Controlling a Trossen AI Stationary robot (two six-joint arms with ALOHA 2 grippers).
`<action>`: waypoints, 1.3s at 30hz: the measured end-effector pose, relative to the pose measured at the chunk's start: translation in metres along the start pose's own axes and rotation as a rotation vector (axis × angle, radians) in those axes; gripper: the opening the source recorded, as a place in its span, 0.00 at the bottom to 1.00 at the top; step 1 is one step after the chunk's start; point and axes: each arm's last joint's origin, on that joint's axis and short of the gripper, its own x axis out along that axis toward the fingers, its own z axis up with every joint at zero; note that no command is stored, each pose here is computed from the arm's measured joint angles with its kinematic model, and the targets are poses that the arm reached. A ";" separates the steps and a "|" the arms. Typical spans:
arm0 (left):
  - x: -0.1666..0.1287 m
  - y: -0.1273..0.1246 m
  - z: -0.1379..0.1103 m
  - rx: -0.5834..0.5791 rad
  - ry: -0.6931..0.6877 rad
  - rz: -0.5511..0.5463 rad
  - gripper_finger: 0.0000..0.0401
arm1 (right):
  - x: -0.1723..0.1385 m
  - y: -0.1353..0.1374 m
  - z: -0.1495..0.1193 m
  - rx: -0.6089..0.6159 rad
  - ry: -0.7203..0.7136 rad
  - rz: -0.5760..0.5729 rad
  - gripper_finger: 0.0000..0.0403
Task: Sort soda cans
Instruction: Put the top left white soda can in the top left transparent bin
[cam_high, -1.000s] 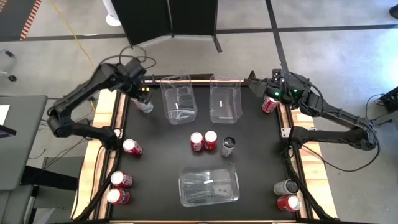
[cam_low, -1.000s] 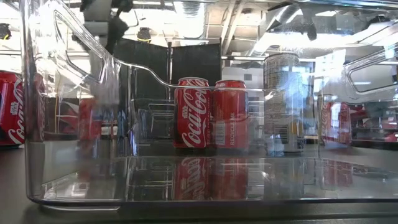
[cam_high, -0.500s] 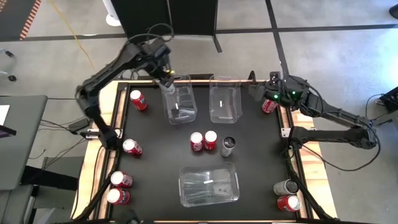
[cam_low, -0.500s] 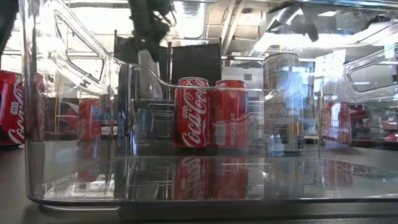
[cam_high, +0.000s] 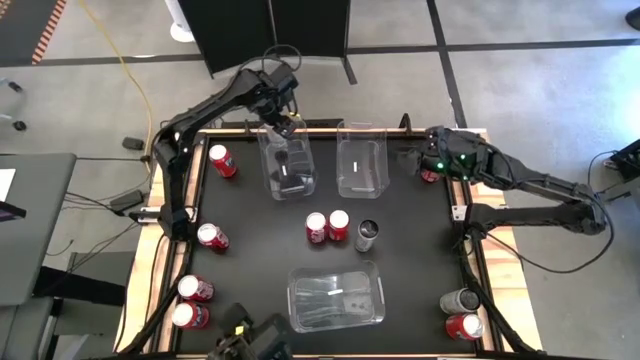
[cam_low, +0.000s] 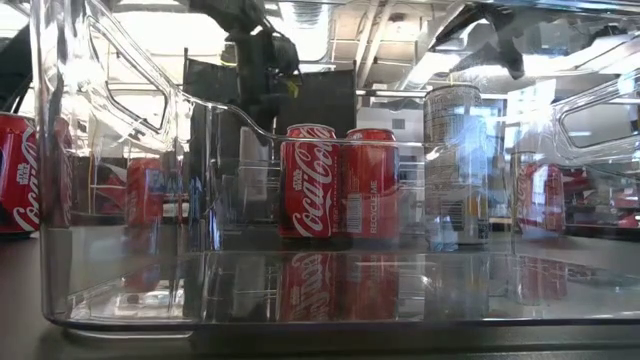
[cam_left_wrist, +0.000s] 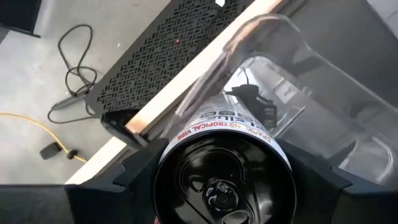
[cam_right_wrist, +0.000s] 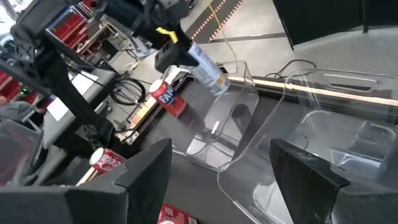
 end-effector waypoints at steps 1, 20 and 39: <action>0.004 0.002 0.000 -0.008 0.003 -0.001 0.63 | 0.000 0.000 -0.001 -0.005 0.000 -0.011 0.72; 0.046 -0.006 -0.015 -0.025 0.054 -0.004 0.74 | -0.001 -0.001 -0.005 -0.044 -0.018 -0.084 0.72; -0.027 0.008 -0.019 0.009 -0.201 -0.004 0.88 | 0.000 -0.015 0.016 -0.059 -0.234 -0.265 0.75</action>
